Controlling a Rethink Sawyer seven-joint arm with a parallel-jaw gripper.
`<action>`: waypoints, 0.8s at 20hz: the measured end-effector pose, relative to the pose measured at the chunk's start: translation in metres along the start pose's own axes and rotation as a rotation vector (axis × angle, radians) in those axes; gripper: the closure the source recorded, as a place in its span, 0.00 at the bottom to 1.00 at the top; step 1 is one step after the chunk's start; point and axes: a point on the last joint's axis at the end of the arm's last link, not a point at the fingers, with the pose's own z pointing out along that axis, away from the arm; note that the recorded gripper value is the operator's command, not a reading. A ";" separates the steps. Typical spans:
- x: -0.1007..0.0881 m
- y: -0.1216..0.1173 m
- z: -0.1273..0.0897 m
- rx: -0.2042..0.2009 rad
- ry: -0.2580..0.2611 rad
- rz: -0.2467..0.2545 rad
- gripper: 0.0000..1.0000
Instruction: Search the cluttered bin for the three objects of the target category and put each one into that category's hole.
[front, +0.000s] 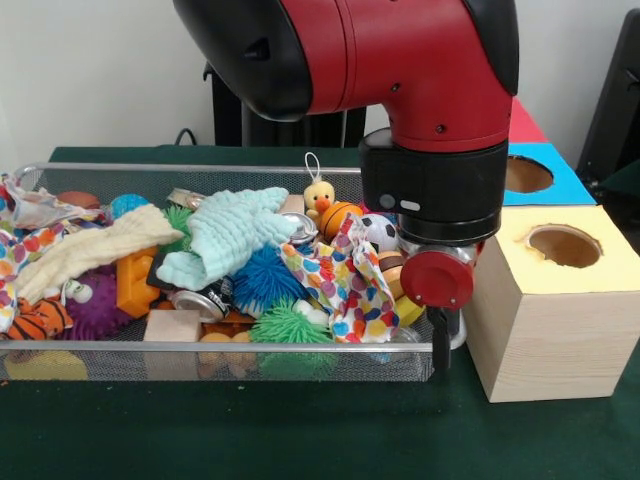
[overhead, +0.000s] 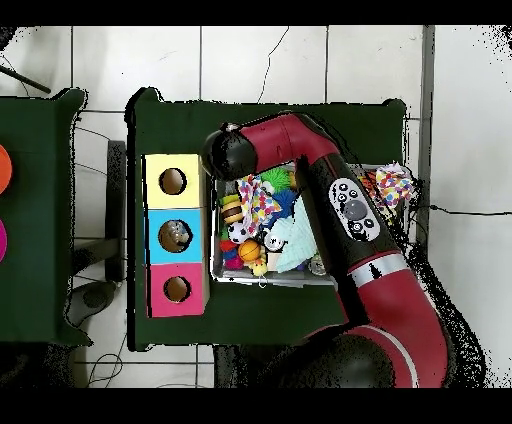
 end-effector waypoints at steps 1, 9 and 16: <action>0.000 0.000 0.000 0.000 0.000 0.001 0.00; -0.008 -0.010 -0.001 0.011 -0.004 0.011 0.00; -0.015 -0.022 -0.001 0.008 0.002 0.033 0.00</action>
